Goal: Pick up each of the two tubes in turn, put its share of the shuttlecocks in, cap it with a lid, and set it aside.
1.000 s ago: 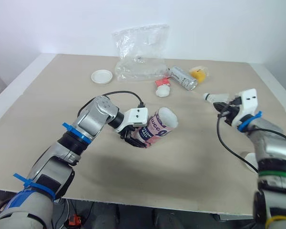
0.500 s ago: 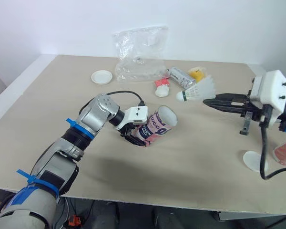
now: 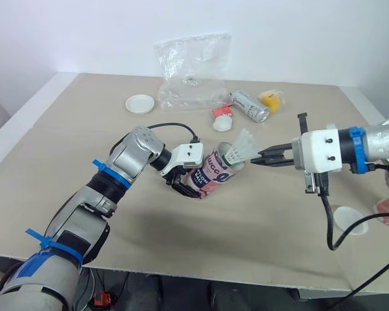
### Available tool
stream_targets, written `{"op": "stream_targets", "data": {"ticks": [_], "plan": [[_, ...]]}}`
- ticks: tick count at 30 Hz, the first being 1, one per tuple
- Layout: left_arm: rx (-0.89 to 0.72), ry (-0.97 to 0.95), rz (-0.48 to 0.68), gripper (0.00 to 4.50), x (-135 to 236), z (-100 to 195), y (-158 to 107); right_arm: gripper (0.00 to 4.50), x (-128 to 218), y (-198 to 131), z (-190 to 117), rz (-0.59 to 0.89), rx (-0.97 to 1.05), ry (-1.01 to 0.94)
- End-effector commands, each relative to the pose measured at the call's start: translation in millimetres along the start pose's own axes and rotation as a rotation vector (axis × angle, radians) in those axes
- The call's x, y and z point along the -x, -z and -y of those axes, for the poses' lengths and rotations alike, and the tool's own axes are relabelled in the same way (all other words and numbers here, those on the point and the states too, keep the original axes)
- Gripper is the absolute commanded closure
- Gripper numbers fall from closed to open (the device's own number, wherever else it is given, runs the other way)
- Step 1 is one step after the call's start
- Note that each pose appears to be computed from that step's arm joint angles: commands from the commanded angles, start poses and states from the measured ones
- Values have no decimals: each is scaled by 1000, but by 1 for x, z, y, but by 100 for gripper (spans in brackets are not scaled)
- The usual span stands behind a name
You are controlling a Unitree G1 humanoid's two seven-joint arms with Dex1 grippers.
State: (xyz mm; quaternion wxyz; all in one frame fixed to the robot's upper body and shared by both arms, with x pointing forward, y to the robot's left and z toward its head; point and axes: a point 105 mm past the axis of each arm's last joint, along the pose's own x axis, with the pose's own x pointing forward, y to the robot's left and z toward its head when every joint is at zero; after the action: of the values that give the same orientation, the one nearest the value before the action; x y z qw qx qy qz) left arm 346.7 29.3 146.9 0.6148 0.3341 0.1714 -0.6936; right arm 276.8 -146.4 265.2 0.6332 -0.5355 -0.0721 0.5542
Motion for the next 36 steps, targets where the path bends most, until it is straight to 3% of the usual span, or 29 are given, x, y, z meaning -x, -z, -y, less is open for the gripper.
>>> {"op": "stream_targets", "data": {"ticks": [1, 4, 8, 12, 15, 19, 26, 27, 29, 36], "plan": [[-18, -41, -8, 127, 7, -4, -3, 434, 4, -7, 3, 22, 20, -13], [-14, -45, -12, 127, 8, -4, -1, 355, 12, -15, 11, 84, -65, 23], [-11, -47, -13, 127, 7, -4, -1, 148, 24, -18, 15, 138, -184, 62], [-21, -47, -19, 127, 7, -4, -1, 3, 39, -9, 35, 198, -389, 200], [-47, -38, -36, 127, 6, -3, -2, 3, 41, 9, 36, 147, -479, 204], [-68, -26, -41, 127, 4, -2, -7, 3, 26, 14, 35, 95, -420, 113], [-84, -7, -44, 127, 0, 0, -11, 312, -5, -6, 31, 86, -282, -100], [-84, -3, -42, 127, 0, 1, -11, 379, -11, -9, 31, 89, -270, -127], [-83, 1, -41, 127, 0, 1, -11, 447, -18, -12, 30, 88, -242, -176], [-74, 15, -26, 127, -3, 4, -13, 447, -42, 0, 21, -23, -171, -338]]}}
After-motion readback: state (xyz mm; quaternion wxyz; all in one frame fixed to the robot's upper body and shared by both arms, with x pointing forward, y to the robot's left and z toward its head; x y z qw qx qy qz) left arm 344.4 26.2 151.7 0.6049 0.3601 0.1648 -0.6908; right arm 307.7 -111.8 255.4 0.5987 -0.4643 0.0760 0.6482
